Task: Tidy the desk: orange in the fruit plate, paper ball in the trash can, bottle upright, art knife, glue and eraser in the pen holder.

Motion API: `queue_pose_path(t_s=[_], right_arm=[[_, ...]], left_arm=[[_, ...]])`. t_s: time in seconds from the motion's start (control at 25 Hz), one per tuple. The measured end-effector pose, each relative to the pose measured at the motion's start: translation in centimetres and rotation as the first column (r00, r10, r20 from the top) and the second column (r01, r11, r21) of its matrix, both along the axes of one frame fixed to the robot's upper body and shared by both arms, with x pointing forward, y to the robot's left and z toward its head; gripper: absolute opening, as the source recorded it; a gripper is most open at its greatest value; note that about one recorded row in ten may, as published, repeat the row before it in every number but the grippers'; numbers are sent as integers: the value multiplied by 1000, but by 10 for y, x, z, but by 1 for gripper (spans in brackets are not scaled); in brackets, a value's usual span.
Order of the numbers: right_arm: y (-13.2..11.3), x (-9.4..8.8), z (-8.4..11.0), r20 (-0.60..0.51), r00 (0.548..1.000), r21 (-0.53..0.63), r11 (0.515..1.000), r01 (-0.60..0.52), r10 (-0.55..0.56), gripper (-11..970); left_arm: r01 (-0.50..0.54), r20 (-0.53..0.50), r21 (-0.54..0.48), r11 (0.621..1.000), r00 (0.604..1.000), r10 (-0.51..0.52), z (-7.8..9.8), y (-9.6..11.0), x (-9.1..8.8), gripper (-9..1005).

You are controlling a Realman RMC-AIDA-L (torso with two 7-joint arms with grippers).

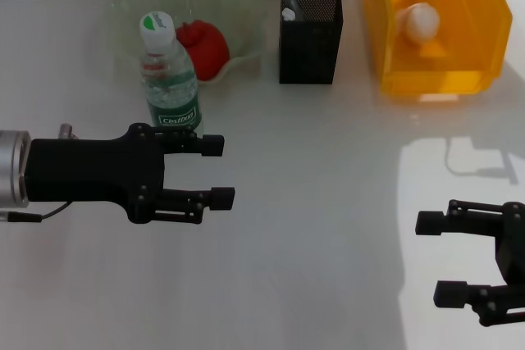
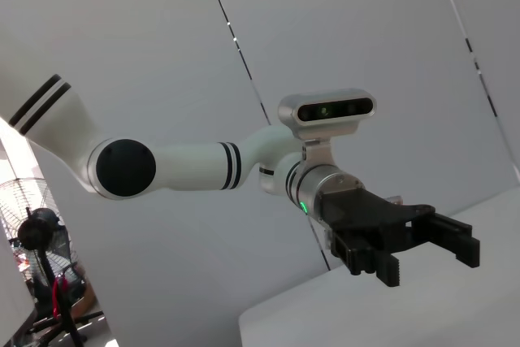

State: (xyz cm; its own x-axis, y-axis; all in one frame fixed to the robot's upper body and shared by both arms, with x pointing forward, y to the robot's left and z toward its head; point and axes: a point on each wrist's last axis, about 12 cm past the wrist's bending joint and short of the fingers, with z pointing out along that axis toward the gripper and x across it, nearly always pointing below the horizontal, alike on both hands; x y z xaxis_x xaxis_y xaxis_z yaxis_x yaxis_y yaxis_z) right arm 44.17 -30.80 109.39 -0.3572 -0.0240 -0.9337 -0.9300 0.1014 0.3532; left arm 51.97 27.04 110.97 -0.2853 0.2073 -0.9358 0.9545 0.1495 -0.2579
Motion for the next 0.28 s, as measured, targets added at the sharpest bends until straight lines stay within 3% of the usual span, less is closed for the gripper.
queue_pose_path(t_s=[0.28], right_arm=[[1,1,-4,16,999,5,999,34,-34,806]], left_arm=[[26,-11,-7,1000,1000,-26,4,-1,-2,779]])
